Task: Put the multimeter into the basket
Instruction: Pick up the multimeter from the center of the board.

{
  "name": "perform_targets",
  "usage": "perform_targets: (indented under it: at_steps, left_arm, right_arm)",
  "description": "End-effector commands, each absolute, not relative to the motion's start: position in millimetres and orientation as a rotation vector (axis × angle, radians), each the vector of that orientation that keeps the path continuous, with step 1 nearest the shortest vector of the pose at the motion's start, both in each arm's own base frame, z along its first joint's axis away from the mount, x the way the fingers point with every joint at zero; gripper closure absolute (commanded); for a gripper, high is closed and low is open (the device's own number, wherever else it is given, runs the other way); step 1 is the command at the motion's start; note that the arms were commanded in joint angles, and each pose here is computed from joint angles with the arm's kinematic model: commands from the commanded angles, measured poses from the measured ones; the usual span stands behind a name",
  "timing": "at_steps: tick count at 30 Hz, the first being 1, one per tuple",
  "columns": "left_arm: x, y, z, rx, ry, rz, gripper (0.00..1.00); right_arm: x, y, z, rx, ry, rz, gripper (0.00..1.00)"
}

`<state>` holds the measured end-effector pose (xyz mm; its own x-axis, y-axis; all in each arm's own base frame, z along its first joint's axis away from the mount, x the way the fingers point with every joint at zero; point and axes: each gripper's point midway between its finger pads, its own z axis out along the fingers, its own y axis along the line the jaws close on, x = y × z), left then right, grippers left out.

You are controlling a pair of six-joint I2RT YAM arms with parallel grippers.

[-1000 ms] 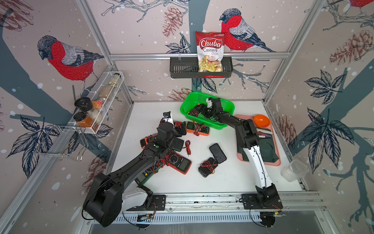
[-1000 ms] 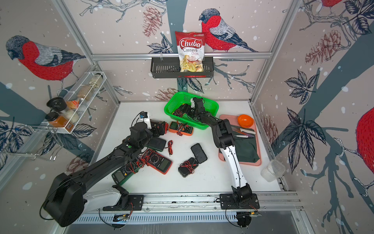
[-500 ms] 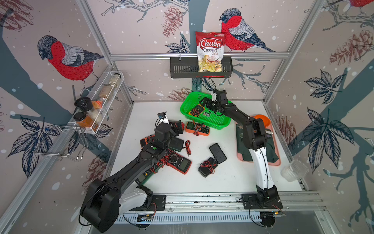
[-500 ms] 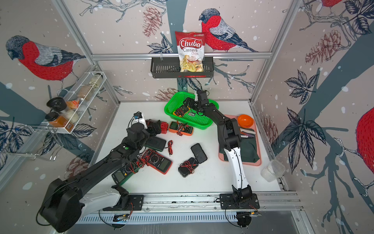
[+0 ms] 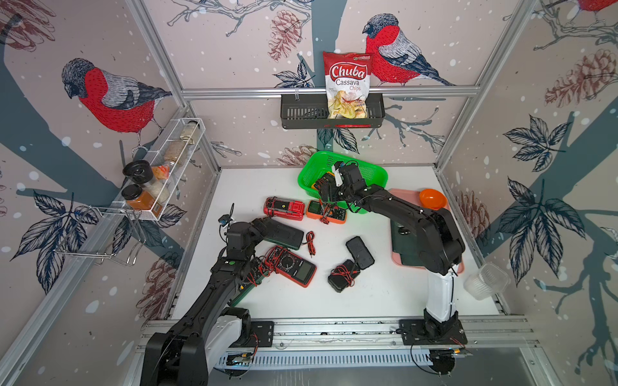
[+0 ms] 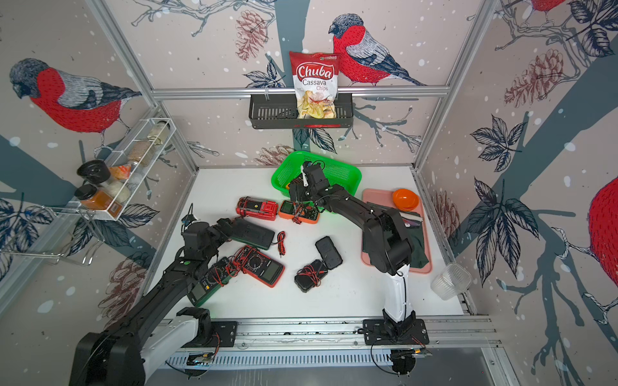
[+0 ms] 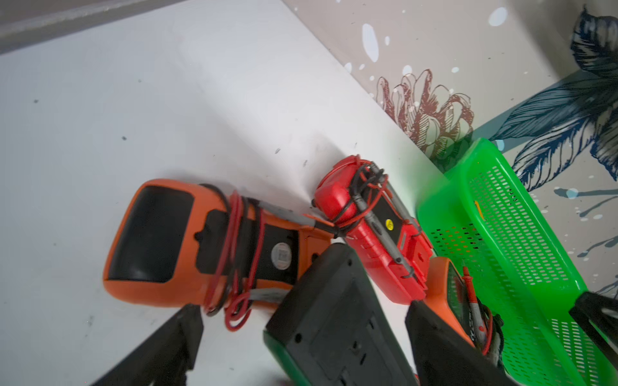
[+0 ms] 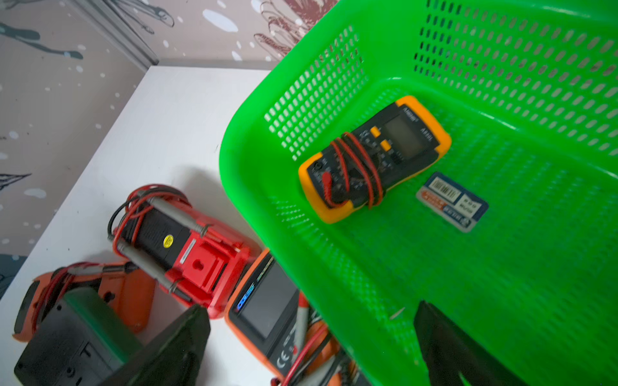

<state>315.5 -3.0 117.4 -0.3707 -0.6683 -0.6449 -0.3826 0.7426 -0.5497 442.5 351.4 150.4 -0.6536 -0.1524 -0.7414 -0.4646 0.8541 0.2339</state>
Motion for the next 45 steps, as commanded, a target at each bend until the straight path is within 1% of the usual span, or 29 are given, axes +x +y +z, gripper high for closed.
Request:
perform_targets:
  at_steps: [1, 6, 11, 17, 23, 27, 30, 33, 38, 45]
  left_arm:
    - [318, -20, 116, -0.775, 2.005, -0.601, 0.03]
    - [323, -28, 113, -0.721, 2.015, -0.676, 0.06]
    - [327, -30, 105, -0.727, 2.020, -0.720, 0.13]
    - [332, -38, 100, -0.715, 2.035, -0.781, 0.17]
    - [337, -47, 100, -0.691, 2.036, -0.853, 0.27]
    - [340, -52, 103, -0.671, 2.028, -0.885, 0.34]
    - [340, -55, 108, -0.651, 2.013, -0.911, 0.39]
    - [341, -56, 114, -0.637, 1.998, -0.925, 0.43]
    - [342, -56, 117, -0.634, 1.990, -0.928, 0.43]
    - [342, -55, 115, -0.649, 1.993, -0.923, 0.43]
  right_arm:
    - [433, 352, 158, -0.482, 2.203, 0.426, 0.00]
    - [401, 370, 151, -0.604, 2.147, 0.341, 0.00]
    - [368, 393, 136, -0.752, 2.084, 0.231, 0.00]
    - [331, 427, 127, -0.885, 2.004, 0.264, 0.00]
    - [299, 461, 115, -1.011, 1.931, 0.299, 0.00]
    - [286, 482, 96, -1.093, 1.897, 0.276, 0.00]
    - [283, 491, 82, -1.119, 1.891, 0.258, 0.00]
    - [285, 496, 73, -1.114, 1.888, 0.247, 0.00]
    - [297, 497, 67, -1.060, 1.887, 0.194, 0.00]
    - [323, 487, 49, -0.995, 1.941, 0.041, 0.00]
